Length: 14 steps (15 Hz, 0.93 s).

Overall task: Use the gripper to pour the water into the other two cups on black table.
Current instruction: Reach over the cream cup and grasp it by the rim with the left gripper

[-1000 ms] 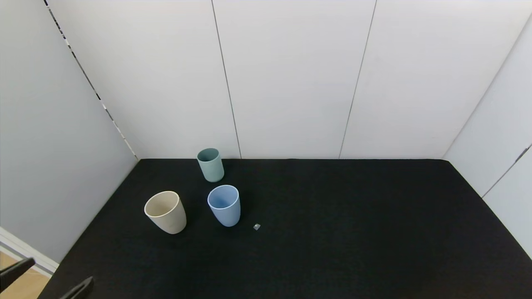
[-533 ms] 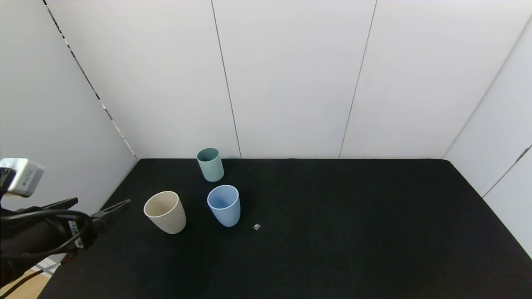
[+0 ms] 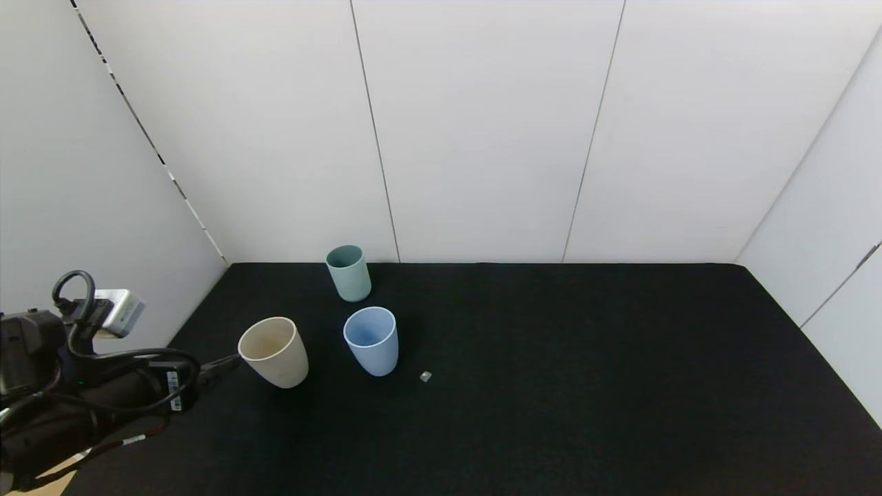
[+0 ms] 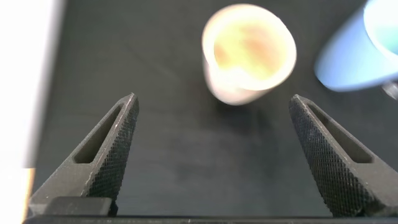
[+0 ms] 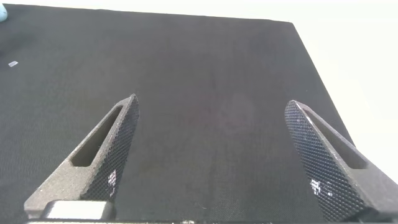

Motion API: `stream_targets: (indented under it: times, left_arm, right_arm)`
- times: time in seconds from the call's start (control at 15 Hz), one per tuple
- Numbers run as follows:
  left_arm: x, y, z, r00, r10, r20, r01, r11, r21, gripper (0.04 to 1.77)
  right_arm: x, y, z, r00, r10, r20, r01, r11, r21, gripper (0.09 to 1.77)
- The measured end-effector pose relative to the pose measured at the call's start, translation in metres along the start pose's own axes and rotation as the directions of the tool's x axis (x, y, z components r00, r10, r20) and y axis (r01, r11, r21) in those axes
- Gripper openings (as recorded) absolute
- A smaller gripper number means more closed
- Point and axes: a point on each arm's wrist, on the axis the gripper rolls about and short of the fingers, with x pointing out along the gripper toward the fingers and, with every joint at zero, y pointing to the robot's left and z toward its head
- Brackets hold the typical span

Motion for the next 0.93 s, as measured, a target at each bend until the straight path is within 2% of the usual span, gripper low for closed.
stream_targets:
  times: [0.13, 0.53, 0.93]
  left_arm:
    - [0.005, -0.002, -0.008, 0.999, -0.032, -0.03, 0.032, 0.999, -0.002, 1.72]
    - [0.024, -0.006, -0.019, 0.994, -0.059, -0.092, 0.062, 0.998, 0.029, 1.72]
    - [0.051, -0.008, -0.019, 0.997, -0.067, 0.025, 0.066, 0.995, 0.069, 1.72]
  right_arm:
    - [0.0, 0.0, 0.0, 1.0, 0.0, 0.0, 0.0, 1.0, 0.0, 1.71]
    - [0.0, 0.0, 0.0, 1.0, -0.001, 0.0, 0.001, 1.0, 0.0, 1.71]
    - [0.0, 0.0, 0.0, 1.0, 0.0, 0.0, 0.0, 1.0, 0.0, 1.71]
